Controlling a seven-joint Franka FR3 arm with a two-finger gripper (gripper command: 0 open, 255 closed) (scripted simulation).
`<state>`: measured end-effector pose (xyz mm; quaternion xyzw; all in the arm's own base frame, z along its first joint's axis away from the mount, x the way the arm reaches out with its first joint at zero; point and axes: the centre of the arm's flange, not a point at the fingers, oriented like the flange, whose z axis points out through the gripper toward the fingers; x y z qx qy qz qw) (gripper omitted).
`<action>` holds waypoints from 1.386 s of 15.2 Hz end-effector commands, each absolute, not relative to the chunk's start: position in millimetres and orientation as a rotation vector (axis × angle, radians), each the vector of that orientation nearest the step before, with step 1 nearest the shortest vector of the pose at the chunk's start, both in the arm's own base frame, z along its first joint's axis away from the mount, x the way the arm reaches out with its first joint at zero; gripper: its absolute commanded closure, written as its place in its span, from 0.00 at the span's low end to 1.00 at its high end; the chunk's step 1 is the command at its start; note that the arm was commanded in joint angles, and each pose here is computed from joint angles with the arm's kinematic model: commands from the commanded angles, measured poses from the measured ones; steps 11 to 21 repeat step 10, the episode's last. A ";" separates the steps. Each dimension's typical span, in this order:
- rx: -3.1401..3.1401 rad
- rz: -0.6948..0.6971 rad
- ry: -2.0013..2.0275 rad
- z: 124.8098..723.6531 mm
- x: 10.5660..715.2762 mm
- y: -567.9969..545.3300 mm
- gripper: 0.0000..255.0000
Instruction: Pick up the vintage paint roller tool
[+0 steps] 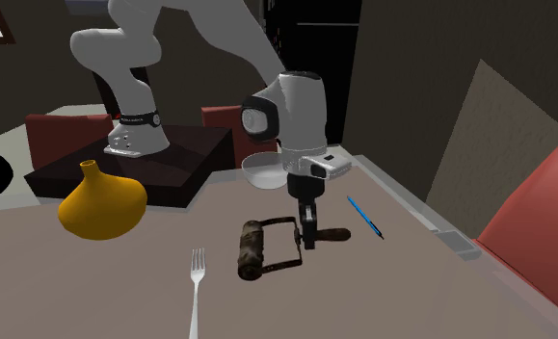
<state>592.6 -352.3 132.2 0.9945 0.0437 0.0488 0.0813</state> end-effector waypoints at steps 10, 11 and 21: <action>2.972 0.146 0.131 180.4 592.0 -352.0 1.00; 2.972 0.146 0.131 180.4 592.0 -352.0 1.00; 2.972 0.146 0.131 180.4 592.0 -352.0 1.00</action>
